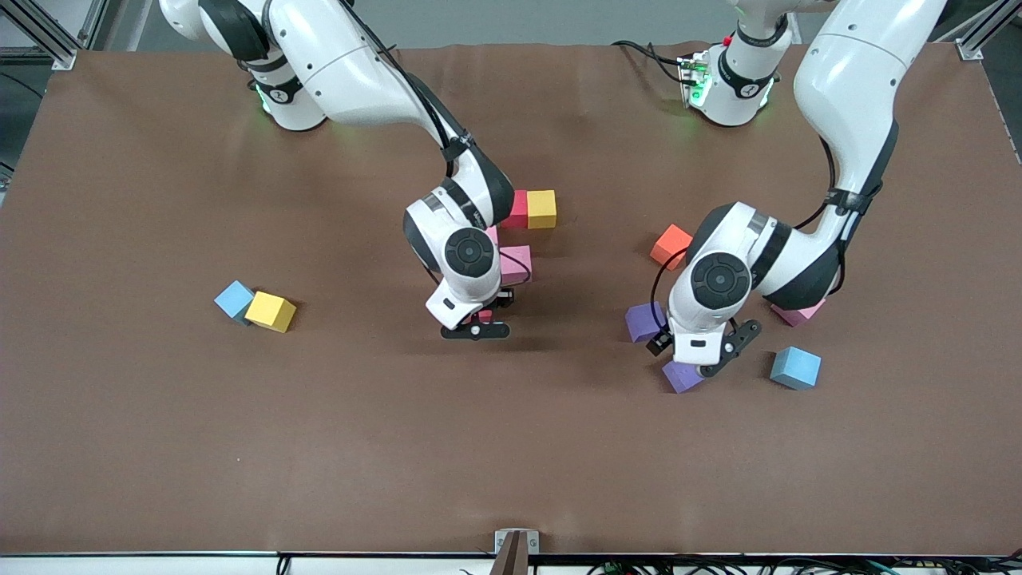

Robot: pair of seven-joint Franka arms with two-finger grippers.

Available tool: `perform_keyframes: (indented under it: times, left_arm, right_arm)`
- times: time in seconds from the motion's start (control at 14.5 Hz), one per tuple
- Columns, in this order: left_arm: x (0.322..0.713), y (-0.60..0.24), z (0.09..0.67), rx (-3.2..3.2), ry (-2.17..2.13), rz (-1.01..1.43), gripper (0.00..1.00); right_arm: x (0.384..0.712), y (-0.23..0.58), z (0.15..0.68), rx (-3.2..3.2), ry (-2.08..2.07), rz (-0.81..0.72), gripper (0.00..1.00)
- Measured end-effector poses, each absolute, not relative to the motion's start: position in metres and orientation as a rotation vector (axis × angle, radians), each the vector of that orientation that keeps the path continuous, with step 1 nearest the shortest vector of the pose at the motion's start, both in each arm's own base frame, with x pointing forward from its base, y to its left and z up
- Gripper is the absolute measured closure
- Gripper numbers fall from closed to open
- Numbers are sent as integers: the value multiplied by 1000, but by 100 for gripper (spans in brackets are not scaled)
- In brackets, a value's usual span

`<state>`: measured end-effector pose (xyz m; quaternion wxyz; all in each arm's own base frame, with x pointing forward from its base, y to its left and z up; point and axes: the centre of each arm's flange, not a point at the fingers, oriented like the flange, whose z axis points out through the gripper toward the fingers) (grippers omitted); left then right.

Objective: Arrange 11 blocks into digit 3

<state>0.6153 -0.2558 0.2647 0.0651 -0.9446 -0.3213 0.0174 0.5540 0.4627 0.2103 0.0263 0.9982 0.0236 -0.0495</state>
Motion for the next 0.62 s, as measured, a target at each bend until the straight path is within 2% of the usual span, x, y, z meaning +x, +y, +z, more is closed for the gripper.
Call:
perform_keyframes:
  times: [0.62]
  left_arm:
    - [606,-273,227,-2960,-773,100,4]
  right_arm:
    - [548,467,209,3067,114,-186,41]
